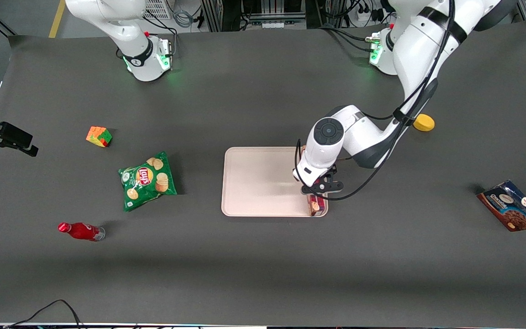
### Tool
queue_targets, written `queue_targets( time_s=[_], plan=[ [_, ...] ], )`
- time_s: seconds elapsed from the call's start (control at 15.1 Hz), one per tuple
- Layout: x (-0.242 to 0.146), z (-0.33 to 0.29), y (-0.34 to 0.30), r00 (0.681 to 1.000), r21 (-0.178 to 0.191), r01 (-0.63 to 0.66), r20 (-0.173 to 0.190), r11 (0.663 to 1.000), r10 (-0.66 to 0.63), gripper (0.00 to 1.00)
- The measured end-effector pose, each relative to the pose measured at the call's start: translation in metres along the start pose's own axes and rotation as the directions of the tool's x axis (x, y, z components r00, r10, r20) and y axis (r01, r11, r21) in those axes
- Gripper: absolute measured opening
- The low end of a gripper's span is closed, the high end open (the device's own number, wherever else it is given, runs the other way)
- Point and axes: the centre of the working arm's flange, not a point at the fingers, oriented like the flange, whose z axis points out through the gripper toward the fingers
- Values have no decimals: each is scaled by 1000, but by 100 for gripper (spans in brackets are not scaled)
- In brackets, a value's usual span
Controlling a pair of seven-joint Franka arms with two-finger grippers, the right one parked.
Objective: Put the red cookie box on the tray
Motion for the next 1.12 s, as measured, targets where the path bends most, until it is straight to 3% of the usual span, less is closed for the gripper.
queue_targets(
  time_s=[0.26,0.46,0.66,0.92,1.12],
  plan=[
    [4,-2,-2,1000,-3,7,-5,1000,-7,99],
    [18,-15,-6,999,2,28,-18,1000,-28,100],
    [47,-48,-16,999,54,41,-19,998,-40,100],
    [97,-126,-54,1000,49,3,19,999,-4,100],
    [127,-197,-105,999,105,-35,43,994,30,100]
  ],
)
